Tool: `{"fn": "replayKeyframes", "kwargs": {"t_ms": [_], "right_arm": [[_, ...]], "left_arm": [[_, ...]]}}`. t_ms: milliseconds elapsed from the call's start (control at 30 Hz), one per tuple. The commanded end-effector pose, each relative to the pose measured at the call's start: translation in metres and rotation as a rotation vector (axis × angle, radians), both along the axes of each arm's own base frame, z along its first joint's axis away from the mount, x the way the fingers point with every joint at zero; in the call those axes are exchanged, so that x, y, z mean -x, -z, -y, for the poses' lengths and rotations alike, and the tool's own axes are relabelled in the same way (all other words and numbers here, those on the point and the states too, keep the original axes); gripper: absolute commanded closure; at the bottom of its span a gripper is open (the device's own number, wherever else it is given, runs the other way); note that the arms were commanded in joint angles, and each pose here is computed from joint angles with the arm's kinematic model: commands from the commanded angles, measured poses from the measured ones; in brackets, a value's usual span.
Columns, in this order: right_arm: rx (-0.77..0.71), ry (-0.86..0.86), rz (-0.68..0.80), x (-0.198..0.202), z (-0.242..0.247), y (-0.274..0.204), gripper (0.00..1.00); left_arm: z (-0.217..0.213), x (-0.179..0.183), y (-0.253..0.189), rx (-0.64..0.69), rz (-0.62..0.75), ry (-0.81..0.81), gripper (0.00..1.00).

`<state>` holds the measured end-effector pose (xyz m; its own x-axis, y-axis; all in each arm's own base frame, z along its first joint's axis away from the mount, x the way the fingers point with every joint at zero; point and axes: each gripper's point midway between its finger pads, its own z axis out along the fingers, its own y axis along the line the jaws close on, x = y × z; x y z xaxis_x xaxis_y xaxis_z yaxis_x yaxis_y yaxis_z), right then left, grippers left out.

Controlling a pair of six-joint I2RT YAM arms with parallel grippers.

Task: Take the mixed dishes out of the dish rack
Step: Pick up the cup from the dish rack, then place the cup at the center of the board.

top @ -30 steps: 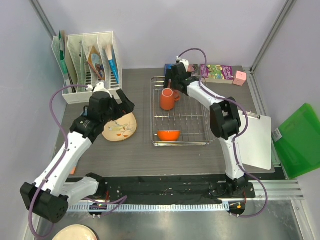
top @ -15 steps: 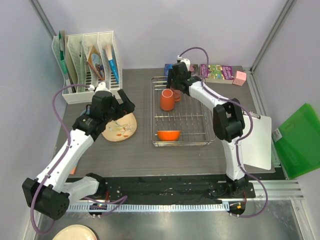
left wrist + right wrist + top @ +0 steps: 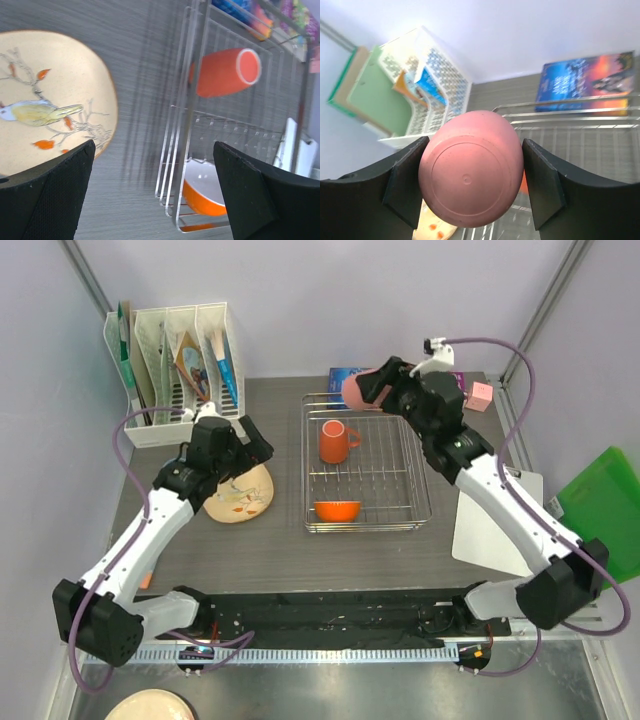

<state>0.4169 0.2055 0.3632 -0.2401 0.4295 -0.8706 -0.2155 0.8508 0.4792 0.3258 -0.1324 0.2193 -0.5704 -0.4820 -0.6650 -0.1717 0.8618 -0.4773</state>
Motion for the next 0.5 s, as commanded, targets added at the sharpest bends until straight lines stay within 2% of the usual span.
{"fn": "replayKeyframes", "kwargs": {"t_ms": [0,133,167,200,267,467], "right_arm": [[-0.184,-0.174,-0.014,0.029,-0.03,0.022,0.99],[-0.398,-0.328,0.079,0.068,-0.041,0.022,0.99],[-0.431,-0.353,0.089,0.073,-0.044,0.02,0.99],[-0.484,-0.385,0.081,0.079,-0.047,0.019,0.99],[-0.524,-0.435,0.096,0.086,-0.052,0.02,0.99],[-0.586,-0.486,0.075,0.09,-0.059,0.025,0.99]], "left_arm": [[0.032,-0.009,-0.037,0.193,0.147,0.087,0.0],[0.072,0.003,-0.076,0.485,0.367,0.265,0.0],[0.079,0.006,-0.083,0.579,0.378,0.285,0.0],[0.088,0.011,-0.106,0.657,0.471,0.353,0.0],[0.097,0.013,-0.094,0.747,0.42,0.378,0.03],[0.112,0.016,-0.094,0.845,0.399,0.455,0.08]]}}
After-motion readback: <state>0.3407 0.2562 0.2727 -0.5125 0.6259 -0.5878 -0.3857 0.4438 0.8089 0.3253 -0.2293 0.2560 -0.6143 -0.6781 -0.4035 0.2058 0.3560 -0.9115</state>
